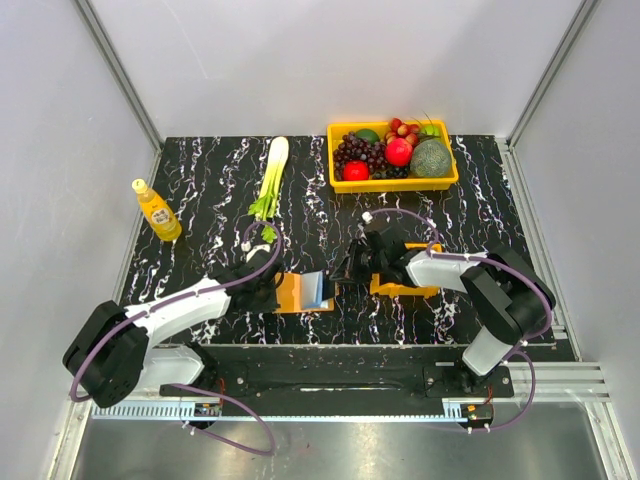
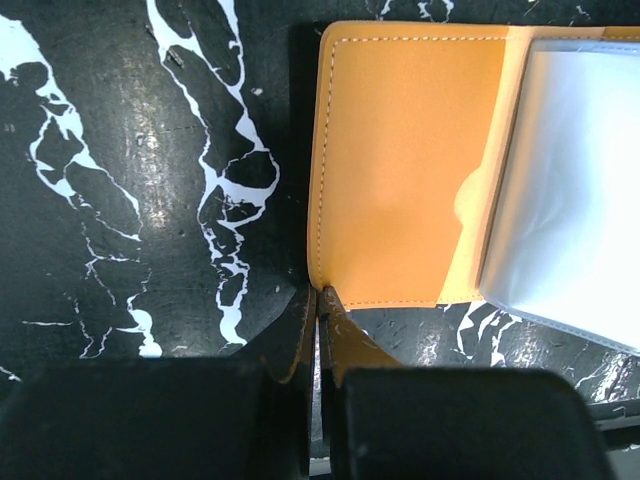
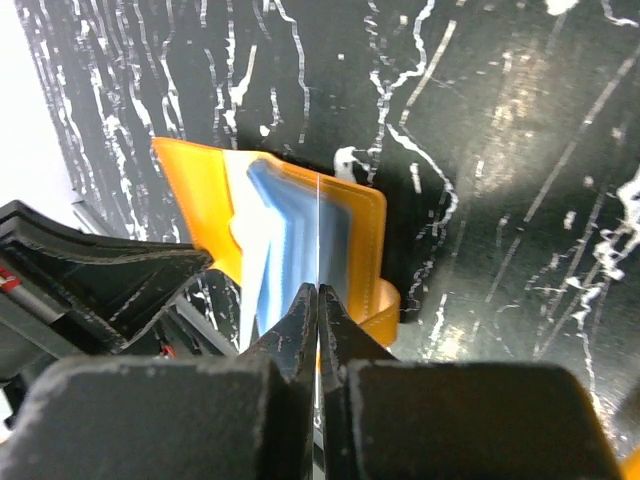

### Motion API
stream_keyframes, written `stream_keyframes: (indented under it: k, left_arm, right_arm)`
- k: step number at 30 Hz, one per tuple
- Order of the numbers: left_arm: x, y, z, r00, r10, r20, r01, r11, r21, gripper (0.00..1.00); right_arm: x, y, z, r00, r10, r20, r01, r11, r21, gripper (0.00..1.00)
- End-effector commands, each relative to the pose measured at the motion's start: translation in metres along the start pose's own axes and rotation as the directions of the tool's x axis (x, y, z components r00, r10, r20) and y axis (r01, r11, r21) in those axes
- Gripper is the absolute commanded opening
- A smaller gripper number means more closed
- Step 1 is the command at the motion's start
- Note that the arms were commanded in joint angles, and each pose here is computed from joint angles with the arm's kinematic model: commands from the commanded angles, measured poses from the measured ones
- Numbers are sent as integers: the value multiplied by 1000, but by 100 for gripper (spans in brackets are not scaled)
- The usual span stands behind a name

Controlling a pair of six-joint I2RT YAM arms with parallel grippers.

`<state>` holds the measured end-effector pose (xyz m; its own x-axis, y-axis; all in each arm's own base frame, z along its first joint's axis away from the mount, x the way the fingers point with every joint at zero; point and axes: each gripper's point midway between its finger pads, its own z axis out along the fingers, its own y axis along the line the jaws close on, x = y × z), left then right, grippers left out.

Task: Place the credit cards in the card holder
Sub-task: Open the card holder at the center of the board.

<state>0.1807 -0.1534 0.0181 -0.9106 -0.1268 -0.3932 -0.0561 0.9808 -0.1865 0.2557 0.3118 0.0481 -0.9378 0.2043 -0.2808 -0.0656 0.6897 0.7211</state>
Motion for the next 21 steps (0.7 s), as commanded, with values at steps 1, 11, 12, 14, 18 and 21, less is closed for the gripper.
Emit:
stream_keyframes:
  k: [1, 11, 12, 14, 18, 21]
  left_arm:
    - [-4, -13, 4, 1000, -13, 18, 12, 998, 62, 0]
    - [-5, -21, 11, 999, -31, 18, 29, 995, 92, 0]
    - [-6, -22, 10, 999, -29, 23, 27, 995, 98, 0]
    - [-7, -22, 9, 999, -32, 29, 29, 995, 100, 0]
    - [-4, -19, 10, 999, -36, 28, 33, 995, 90, 0]
    - [-4, -17, 9, 999, -42, 32, 39, 995, 90, 0]
  right_arm:
    - [-15, 43, -3, 998, -54, 16, 55, 991, -119, 0]
    - [-9, 64, 8, 997, -77, -20, 73, 985, -157, 0]
    - [-7, 61, 10, 997, -76, -29, 70, 986, -153, 0]
    - [-3, 53, 15, 997, -71, -38, 65, 989, -135, 0]
    - [-1, 32, 24, 997, -65, -27, 64, 996, -55, 0]
    - [6, 32, 30, 994, -97, -52, 95, 995, -38, 0]
